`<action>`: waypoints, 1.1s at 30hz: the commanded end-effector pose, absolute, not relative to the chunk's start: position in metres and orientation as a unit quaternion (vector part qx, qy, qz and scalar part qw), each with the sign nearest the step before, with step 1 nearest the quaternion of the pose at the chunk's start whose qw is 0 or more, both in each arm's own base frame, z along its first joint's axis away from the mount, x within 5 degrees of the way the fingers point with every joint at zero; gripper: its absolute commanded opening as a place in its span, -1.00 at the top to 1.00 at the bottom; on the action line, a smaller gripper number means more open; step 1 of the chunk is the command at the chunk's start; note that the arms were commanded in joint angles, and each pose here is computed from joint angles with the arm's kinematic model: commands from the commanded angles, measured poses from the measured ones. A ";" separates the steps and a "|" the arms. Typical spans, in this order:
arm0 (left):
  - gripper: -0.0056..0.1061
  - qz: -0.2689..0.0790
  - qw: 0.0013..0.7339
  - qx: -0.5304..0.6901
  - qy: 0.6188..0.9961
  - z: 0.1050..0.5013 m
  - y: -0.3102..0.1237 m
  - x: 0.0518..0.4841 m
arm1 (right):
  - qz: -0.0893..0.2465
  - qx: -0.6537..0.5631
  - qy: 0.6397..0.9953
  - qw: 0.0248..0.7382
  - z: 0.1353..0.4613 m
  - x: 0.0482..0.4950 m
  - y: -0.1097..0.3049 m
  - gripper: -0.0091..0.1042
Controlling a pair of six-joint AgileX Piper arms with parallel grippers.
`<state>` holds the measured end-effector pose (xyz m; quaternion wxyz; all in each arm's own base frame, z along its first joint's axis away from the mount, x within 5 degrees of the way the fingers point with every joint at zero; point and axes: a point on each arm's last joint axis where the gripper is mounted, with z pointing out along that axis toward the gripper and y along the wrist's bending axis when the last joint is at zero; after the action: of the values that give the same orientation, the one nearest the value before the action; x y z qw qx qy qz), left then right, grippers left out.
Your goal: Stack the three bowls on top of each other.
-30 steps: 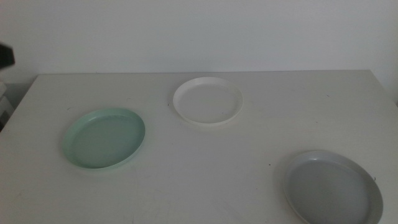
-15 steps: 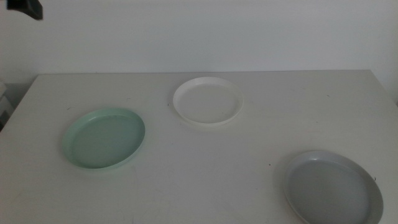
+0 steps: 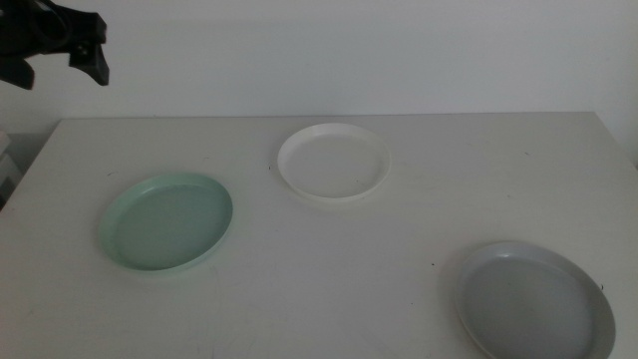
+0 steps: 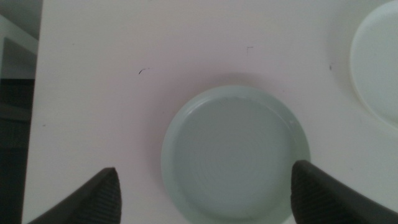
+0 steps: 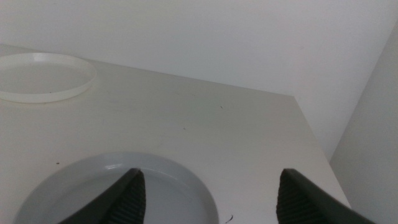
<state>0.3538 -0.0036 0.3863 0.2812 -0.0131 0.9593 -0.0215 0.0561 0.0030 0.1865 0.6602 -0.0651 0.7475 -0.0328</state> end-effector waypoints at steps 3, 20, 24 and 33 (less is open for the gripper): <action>-0.98 -0.024 0.334 -0.017 0.942 0.399 -0.004 0.361 | -0.046 -0.061 0.712 0.698 0.197 0.055 0.002 -0.11; -0.98 -0.053 0.184 0.013 0.981 0.285 0.033 0.420 | -0.046 -0.061 0.712 0.698 0.197 0.055 0.002 -0.11; -0.98 -0.066 0.145 0.012 0.987 0.252 0.033 0.431 | -0.046 -0.061 0.712 0.698 0.197 0.055 0.002 -0.11; -0.98 -0.076 0.095 0.033 0.992 0.206 0.033 0.442 | -0.046 -0.061 0.712 0.698 0.197 0.055 0.002 -0.11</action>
<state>0.4404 0.0339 0.1742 0.0495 0.0299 0.9958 -0.0716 0.0561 0.0030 0.1865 0.6602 -0.0651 0.7475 -0.0328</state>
